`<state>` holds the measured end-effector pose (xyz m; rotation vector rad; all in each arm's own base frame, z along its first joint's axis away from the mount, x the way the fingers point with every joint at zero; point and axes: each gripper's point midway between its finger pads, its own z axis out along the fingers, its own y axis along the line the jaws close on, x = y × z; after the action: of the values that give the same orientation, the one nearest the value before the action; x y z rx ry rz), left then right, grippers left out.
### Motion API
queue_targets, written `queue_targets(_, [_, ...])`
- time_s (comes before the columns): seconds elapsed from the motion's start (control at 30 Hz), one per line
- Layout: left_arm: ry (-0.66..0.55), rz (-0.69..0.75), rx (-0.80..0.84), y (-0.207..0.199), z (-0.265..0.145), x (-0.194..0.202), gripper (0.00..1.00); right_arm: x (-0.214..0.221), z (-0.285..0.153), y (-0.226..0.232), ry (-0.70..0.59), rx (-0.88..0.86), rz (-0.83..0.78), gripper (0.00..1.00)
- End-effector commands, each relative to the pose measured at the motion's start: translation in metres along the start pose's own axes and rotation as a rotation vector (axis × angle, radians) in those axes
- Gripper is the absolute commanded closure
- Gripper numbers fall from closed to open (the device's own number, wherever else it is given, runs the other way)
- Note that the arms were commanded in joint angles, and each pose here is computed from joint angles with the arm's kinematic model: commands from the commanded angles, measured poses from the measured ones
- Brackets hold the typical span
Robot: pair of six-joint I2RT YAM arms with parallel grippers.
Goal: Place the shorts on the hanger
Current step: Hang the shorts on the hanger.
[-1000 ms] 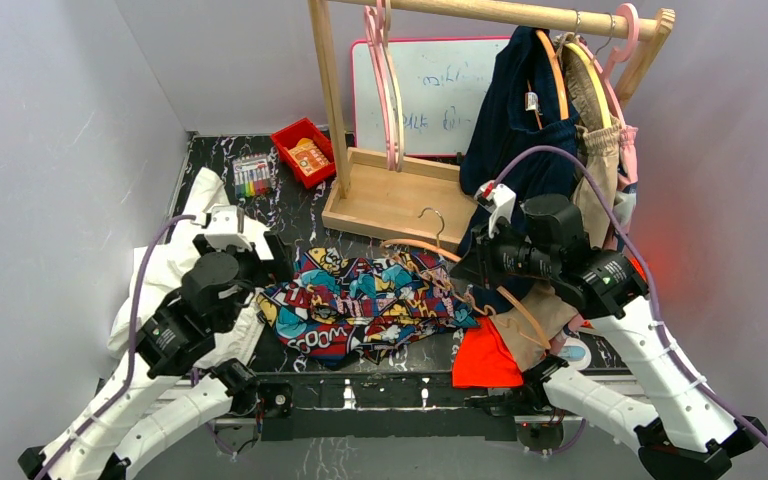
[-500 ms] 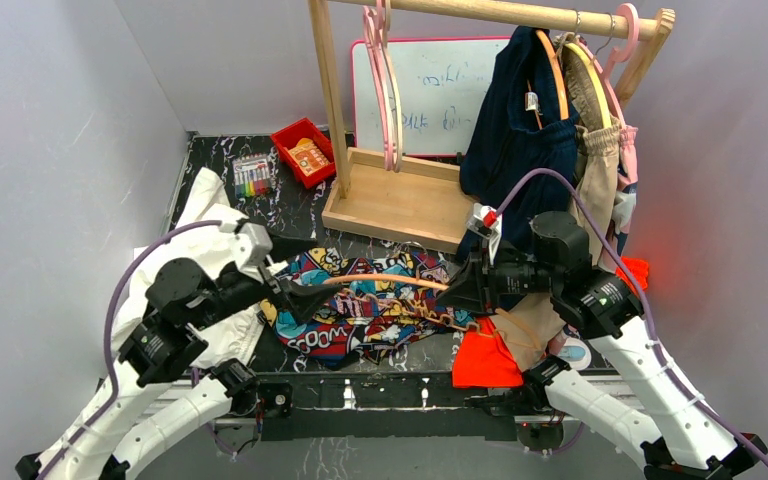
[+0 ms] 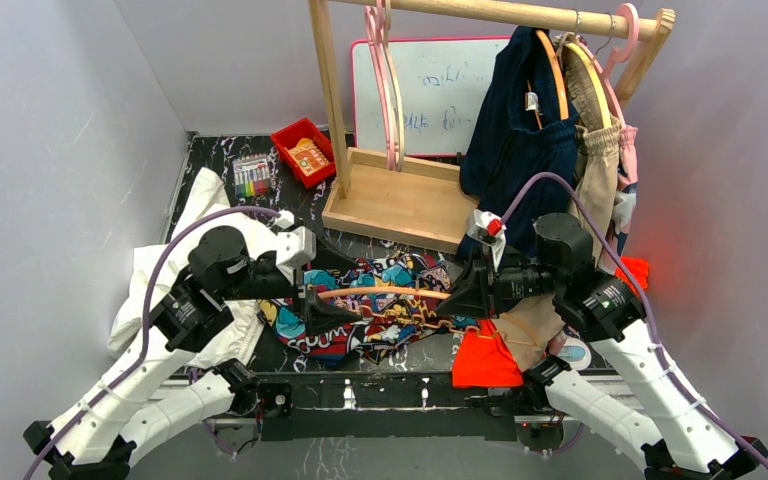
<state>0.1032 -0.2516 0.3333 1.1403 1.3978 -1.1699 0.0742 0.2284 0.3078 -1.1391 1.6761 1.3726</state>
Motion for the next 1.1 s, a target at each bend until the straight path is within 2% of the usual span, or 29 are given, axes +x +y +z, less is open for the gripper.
queue_targets(0.0, [0.039, 0.018, 0.107, -0.011, 0.004, -0.001, 0.02, -0.013, -0.003, 0.015, -0.05, -0.064, -0.102, 1.0])
queue_targets(0.17, [0.074, -0.008, 0.149, -0.009, 0.012, 0.007, 0.05, -0.014, -0.003, 0.018, -0.056, -0.091, -0.113, 1.0])
queue_targets(0.37, [0.108, -0.059, 0.219, -0.012, 0.02, 0.017, 0.23, -0.021, -0.001, 0.022, -0.081, -0.123, -0.139, 1.0])
queue_targets(0.47, [0.104, -0.066, 0.237, -0.013, 0.022, 0.018, 0.39, -0.024, 0.0, 0.021, -0.083, -0.135, -0.143, 1.0])
queue_targets(0.57, [0.096, -0.067, 0.227, -0.012, 0.022, 0.018, 0.63, -0.025, 0.002, 0.019, -0.078, -0.138, -0.139, 1.0])
queue_targets(0.7, [0.097, -0.061, 0.191, -0.006, 0.023, 0.02, 1.0, -0.025, 0.003, 0.018, -0.073, -0.139, -0.129, 1.0])
queue_targets(0.8, [0.092, -0.051, 0.147, 0.0, 0.023, 0.02, 1.0, -0.025, 0.003, 0.016, -0.072, -0.126, -0.122, 1.0])
queue_targets(0.87, [0.086, -0.042, 0.131, 0.003, 0.023, 0.018, 1.0, -0.027, 0.003, 0.016, -0.073, -0.117, -0.113, 0.84])
queue_targets(0.93, [0.079, -0.036, 0.125, 0.003, 0.023, 0.015, 1.0, -0.03, 0.002, 0.018, -0.072, -0.124, -0.104, 0.6])
queue_targets(1.03, [0.075, -0.035, 0.138, 0.003, 0.025, 0.012, 1.0, -0.039, 0.002, 0.02, -0.083, -0.127, -0.095, 0.41])
queue_targets(1.07, [0.073, -0.034, 0.143, 0.002, 0.025, 0.011, 1.0, -0.042, 0.002, 0.021, -0.087, -0.127, -0.095, 0.32])
